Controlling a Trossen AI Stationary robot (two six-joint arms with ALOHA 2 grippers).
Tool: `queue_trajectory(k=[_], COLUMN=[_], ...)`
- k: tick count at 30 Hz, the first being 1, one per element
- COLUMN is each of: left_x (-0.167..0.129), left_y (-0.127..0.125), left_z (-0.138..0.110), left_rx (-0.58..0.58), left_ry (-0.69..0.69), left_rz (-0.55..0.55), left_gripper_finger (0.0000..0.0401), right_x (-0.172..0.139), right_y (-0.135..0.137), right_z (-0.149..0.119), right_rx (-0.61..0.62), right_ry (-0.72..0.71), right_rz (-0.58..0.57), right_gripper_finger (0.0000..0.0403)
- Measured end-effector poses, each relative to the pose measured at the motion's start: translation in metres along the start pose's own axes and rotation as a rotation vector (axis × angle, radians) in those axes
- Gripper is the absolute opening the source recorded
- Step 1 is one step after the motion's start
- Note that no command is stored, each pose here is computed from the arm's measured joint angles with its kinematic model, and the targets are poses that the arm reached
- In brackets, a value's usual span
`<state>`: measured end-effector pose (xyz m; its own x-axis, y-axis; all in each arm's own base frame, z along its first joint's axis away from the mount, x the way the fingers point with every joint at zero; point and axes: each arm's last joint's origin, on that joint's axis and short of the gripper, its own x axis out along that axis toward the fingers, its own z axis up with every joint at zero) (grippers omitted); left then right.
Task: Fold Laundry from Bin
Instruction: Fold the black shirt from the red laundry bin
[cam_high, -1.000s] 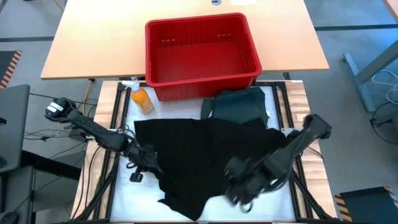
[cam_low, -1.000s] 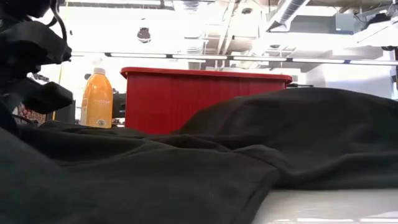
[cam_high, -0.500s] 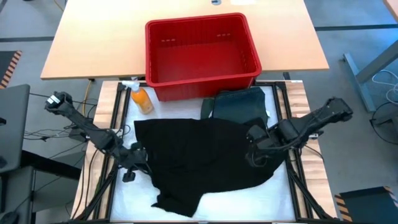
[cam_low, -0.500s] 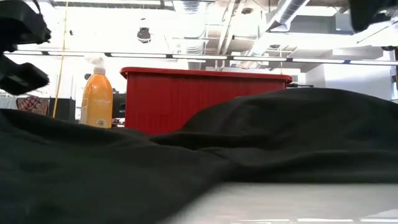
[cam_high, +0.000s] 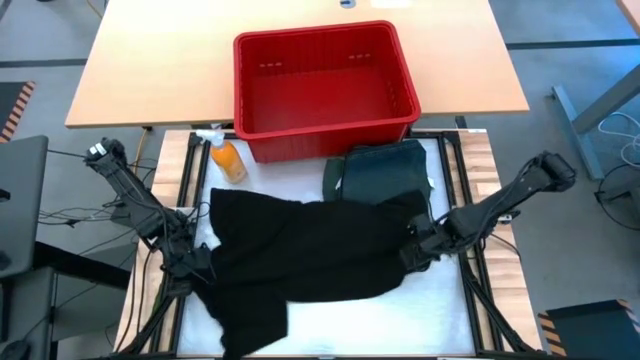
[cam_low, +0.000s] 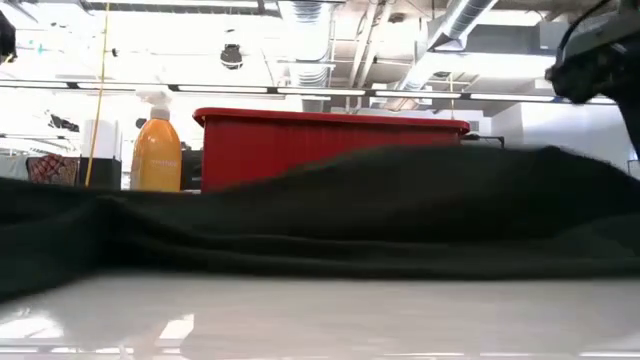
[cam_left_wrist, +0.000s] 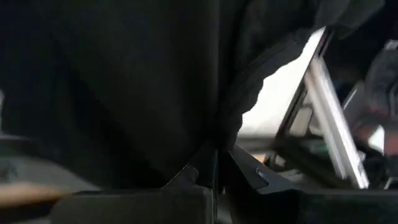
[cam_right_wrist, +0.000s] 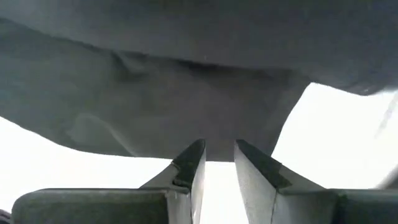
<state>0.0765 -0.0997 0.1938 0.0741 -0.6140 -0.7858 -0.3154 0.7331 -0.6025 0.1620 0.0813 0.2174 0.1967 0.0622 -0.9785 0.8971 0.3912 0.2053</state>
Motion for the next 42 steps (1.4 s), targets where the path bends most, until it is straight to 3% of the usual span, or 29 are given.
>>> queue_trajectory(k=[7,12,15,23,27,33,38,42], left_x=[0.000,0.000,0.000,0.000,0.000,0.000,0.000,0.000], left_y=[0.005,0.005,0.005,0.005,0.005,0.004,0.004,0.004], left_z=[-0.004,-0.004,-0.004,-0.003,-0.003,-0.003,-0.003,-0.003], left_rx=[-0.010,-0.023,-0.023,-0.025,-0.021,-0.019,-0.007,-0.011], left_ry=[0.062,0.065,0.059,0.036,0.041,0.040,0.039,0.024], left_rz=[0.046,0.043,0.045,0.051,0.049,0.043,0.041,0.046], left_gripper_finger=[0.0000,0.0000,0.0000,0.0000,0.0000,0.0000,0.0000,0.0000], right_x=[0.023,0.009,0.010,0.045,0.063,0.048,0.032,0.040], right_y=[0.005,0.027,0.031,0.031,0.032,0.054,0.048,0.041], right_z=[0.004,-0.016,-0.030,-0.038,-0.036,-0.041,-0.039,-0.038], right_rx=[-0.020,-0.193,-0.255,-0.232,-0.275,-0.555,-0.723,-0.813], right_ry=[-0.080,0.028,0.094,0.115,0.135,0.033,0.003,0.028], right_rz=[-0.003,0.195,0.238,0.041,-0.049,0.005,-0.167,-0.258], right_gripper_finger=[0.0113,0.0112,0.0107,0.0092,0.0091,0.0091,0.0091,0.0108])
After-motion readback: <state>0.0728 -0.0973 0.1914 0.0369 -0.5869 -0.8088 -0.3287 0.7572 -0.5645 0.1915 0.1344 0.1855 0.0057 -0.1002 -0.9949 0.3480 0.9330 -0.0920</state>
